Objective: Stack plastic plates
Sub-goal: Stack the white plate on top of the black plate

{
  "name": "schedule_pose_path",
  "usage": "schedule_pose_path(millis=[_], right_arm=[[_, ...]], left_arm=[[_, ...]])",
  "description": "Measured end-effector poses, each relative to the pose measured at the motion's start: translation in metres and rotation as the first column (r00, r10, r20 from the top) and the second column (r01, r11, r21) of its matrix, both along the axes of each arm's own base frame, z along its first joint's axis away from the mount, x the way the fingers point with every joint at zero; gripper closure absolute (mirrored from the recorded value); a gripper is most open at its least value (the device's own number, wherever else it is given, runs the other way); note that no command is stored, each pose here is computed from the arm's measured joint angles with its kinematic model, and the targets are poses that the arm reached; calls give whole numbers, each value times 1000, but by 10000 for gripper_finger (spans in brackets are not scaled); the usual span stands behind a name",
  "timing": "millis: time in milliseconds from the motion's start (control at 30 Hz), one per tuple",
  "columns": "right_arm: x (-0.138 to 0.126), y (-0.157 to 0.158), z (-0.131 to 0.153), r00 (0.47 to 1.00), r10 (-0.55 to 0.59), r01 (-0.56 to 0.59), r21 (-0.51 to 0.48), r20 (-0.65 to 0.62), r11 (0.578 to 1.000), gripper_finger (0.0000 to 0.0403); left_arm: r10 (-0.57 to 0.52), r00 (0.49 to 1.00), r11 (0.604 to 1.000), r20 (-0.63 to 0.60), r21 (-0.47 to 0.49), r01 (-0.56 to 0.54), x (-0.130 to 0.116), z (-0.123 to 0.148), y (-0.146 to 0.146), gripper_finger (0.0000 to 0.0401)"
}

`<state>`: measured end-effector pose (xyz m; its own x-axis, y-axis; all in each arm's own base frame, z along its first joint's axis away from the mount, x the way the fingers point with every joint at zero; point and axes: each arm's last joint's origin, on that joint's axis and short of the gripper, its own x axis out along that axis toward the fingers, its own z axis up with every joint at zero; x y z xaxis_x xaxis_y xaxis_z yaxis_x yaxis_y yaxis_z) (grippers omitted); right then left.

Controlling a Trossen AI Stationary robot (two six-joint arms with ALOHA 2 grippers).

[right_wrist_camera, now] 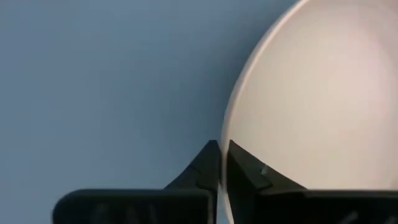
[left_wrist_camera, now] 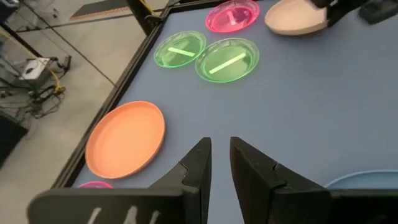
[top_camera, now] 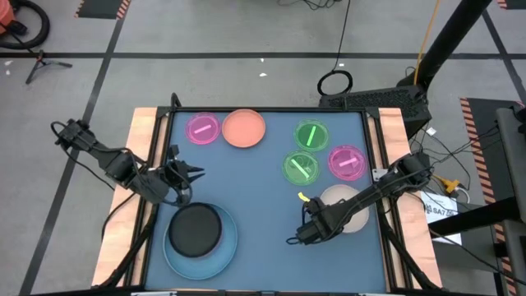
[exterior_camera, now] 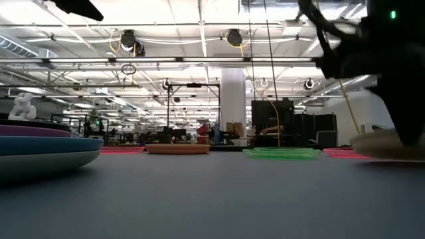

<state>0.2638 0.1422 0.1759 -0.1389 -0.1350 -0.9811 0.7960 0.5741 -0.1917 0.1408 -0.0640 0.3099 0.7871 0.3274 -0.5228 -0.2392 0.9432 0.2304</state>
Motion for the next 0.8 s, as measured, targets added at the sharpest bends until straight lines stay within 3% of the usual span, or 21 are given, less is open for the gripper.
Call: schedule_pose_path(millis=[133, 267, 500, 800], right_arm=[[14, 8, 22, 982, 175, -177, 24, 74, 984, 395], [29, 15, 37, 908, 370, -371, -34, 197, 928, 396], [58, 4, 43, 788, 519, -508, -126, 330, 852, 398], [101, -15, 42, 658, 665, -638, -208, 353, 741, 398]], left_arm=[[21, 1000, 999, -12, 32, -21, -4, -2, 0, 334], [23, 999, 998, -33, 62, -21, -7, -4, 0, 334], [67, 998, 990, -4, 123, -66, -8, -3, 1, 334], [61, 998, 989, -14, 137, -59, -8, -3, 2, 334]])
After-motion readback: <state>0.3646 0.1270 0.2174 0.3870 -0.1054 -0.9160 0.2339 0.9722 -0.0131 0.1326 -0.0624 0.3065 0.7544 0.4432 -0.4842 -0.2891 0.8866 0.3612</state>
